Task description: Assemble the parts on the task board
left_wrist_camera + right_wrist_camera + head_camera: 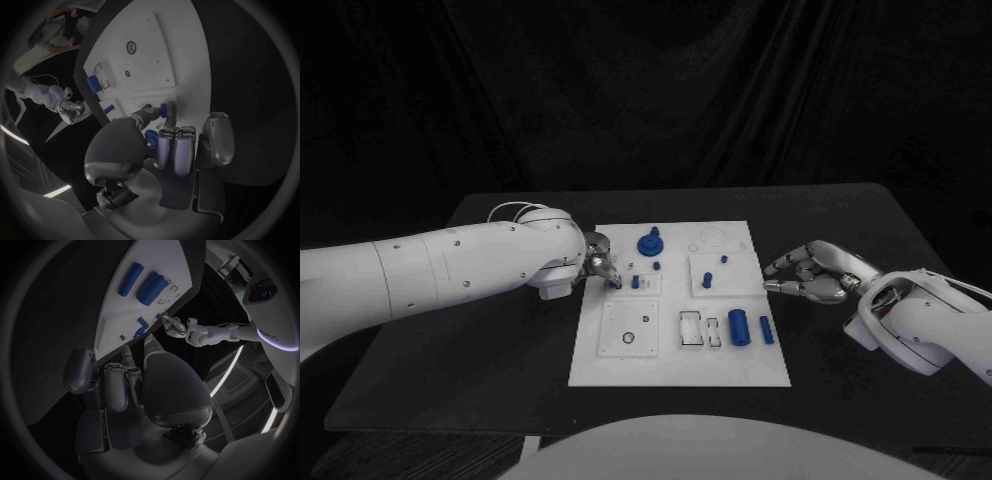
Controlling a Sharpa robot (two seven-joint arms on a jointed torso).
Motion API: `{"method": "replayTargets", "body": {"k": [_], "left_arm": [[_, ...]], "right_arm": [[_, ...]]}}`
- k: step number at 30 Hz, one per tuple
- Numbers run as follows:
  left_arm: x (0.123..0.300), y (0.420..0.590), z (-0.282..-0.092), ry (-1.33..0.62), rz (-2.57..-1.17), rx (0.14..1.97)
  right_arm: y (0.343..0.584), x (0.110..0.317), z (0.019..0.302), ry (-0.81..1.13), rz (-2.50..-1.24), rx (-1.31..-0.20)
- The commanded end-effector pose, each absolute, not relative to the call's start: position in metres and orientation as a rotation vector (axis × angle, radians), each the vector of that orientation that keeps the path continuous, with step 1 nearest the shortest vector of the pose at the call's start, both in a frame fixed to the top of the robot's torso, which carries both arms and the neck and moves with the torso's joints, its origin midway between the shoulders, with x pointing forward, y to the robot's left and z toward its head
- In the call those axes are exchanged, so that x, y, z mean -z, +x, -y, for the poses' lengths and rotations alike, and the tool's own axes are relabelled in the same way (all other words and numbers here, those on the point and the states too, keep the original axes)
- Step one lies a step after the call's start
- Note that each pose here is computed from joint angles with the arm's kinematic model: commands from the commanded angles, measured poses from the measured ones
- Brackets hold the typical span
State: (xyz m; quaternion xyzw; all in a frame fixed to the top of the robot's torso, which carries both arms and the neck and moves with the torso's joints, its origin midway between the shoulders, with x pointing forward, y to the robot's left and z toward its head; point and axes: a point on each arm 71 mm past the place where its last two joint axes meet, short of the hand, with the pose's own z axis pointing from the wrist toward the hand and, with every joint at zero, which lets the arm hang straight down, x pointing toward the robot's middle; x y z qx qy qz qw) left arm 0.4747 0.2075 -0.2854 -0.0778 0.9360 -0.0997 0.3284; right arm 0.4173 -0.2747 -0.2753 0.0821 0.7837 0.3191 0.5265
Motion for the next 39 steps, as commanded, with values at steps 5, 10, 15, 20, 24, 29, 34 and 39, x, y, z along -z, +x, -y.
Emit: {"method": "replayTargets", "body": {"k": [5,10,15,20,24,29,34,39], "left_arm": [[0.272,0.48,-0.208,-0.221,-2.534,0.34],[0.257,0.489,-0.208,-0.23,-2.65,0.308],[0.25,0.496,-0.205,-0.172,-2.728,0.262],[0.246,0.505,-0.199,-0.111,-2.79,0.218],[0.246,0.511,-0.196,-0.083,-2.821,0.18],[0.247,0.517,-0.195,-0.089,-2.826,0.15],[0.248,0.524,-0.194,-0.12,-2.811,0.142],[0.253,0.527,-0.193,-0.132,-2.814,0.132]], "right_arm": [[0.417,0.277,0.276,0.205,-1.883,-0.75],[0.417,0.277,0.276,0.205,-1.885,-0.75],[0.417,0.278,0.275,0.203,-1.887,-0.751],[0.417,0.278,0.273,0.202,-1.888,-0.753],[0.417,0.277,0.274,0.203,-1.888,-0.753],[0.417,0.277,0.274,0.203,-1.887,-0.754],[0.416,0.277,0.273,0.201,-1.887,-0.757],[0.416,0.277,0.272,0.2,-1.888,-0.76]]}}
